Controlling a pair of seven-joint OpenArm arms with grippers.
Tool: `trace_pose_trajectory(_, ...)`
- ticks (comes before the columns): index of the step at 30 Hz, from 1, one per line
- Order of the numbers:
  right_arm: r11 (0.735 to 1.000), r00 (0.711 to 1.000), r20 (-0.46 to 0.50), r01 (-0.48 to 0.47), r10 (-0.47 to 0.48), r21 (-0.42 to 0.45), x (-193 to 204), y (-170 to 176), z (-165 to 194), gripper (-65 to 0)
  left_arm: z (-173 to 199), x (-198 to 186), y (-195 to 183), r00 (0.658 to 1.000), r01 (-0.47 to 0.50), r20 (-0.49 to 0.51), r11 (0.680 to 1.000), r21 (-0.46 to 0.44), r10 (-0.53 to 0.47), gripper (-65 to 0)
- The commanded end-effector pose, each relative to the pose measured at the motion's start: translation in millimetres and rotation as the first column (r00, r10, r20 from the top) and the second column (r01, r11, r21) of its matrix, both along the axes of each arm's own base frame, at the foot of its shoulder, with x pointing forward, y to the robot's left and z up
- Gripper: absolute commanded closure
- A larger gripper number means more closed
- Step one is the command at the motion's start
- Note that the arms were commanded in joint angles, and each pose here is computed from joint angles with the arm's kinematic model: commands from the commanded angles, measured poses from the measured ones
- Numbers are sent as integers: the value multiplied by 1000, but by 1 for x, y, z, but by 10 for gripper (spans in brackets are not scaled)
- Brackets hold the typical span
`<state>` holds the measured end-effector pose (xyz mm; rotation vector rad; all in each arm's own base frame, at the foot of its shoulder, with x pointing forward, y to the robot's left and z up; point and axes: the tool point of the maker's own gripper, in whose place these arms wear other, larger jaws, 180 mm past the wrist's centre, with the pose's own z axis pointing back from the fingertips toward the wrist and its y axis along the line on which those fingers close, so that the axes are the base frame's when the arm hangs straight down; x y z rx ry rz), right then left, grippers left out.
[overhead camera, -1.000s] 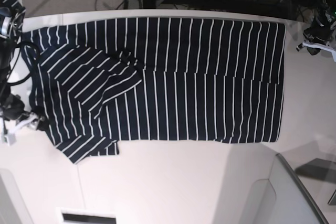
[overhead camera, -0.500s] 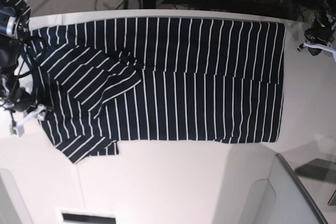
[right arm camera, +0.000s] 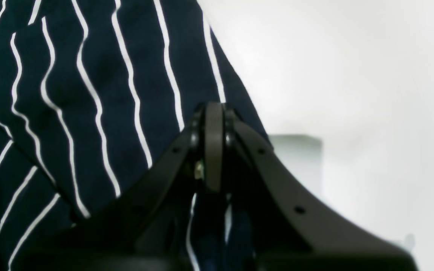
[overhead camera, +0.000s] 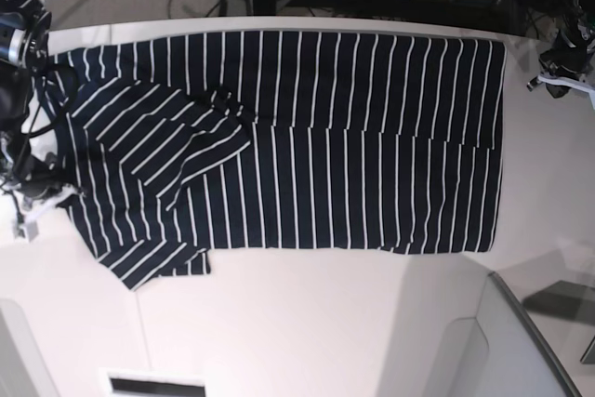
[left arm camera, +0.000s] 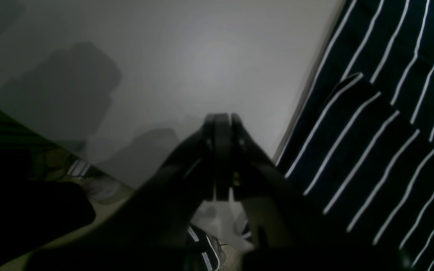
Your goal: Layout the t-shirt on the table in an organized manner, then fold the t-shirt properly
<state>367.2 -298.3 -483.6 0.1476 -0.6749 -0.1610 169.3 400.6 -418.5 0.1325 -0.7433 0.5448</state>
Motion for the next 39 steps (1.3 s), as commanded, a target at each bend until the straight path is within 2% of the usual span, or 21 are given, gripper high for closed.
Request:
trace_pose_trajectory(1,1000,999,43,8,-8,-11,11,-11,15,0,12,6,8,999,5,32,1000,29,-6,0)
trace_pose_trajectory(4,999,999,46,-13,15,-46,7,-14,21,0,12,6,8,999,5,31,1000,31,-6,0)
trace_pose_trajectory(6,997,996,81,-30,35,-64,11,-7,29,0,12,7,10,1000,13,17,999,51,-14,0)
trace_pose_trajectory(9,997,991,134,18,-8,-70,13,-17,45,-8,10,3,14,999,37,-35,993,115,-33,0)
trace_pose_trajectory(10,997,990,137,35,-24,-71,12,-23,50,-35,10,4,15,999,40,-41,991,127,-35,0)
trace_pose_trajectory(12,996,989,132,68,-60,-61,9,-32,53,-128,7,2,14,998,40,-55,989,140,-32,0)
trace_pose_trajectory(16,994,987,132,97,-90,-53,6,-40,54,-399,7,3,13,998,41,-52,990,136,-34,0)
trace_pose_trajectory(18,994,988,123,98,-92,-48,4,-39,50,-473,7,4,11,998,39,-45,991,127,-34,0)
trace_pose_trajectory(19,994,990,105,102,-98,-35,0,-38,43,-477,7,5,11,999,37,-42,992,121,-32,0)
trace_pose_trajectory(24,993,993,29,114,-115,36,-7,-26,17,-474,7,6,8,999,32,-27,994,102,-29,0)
trace_pose_trajectory(30,992,992,41,120,-122,49,-7,-22,11,-459,6,3,9,999,33,-36,994,105,-30,0)
trace_pose_trajectory(32,992,992,41,120,-122,49,-7,-22,11,-371,5,3,9,999,34,-38,994,107,-30,0)
trace_pose_trajectory(35,992,992,45,115,-117,44,-6,-22,12,-167,5,3,9,999,34,-38,994,107,-30,0)
trace_pose_trajectory(37,992,992,43,115,-117,45,-6,-22,12,-54,6,3,9,999,34,-38,994,106,-30,0)
trace_pose_trajectory(39,993,993,46,106,-108,46,-7,-21,13,-21,6,4,9,999,34,-36,994,106,-30,0)
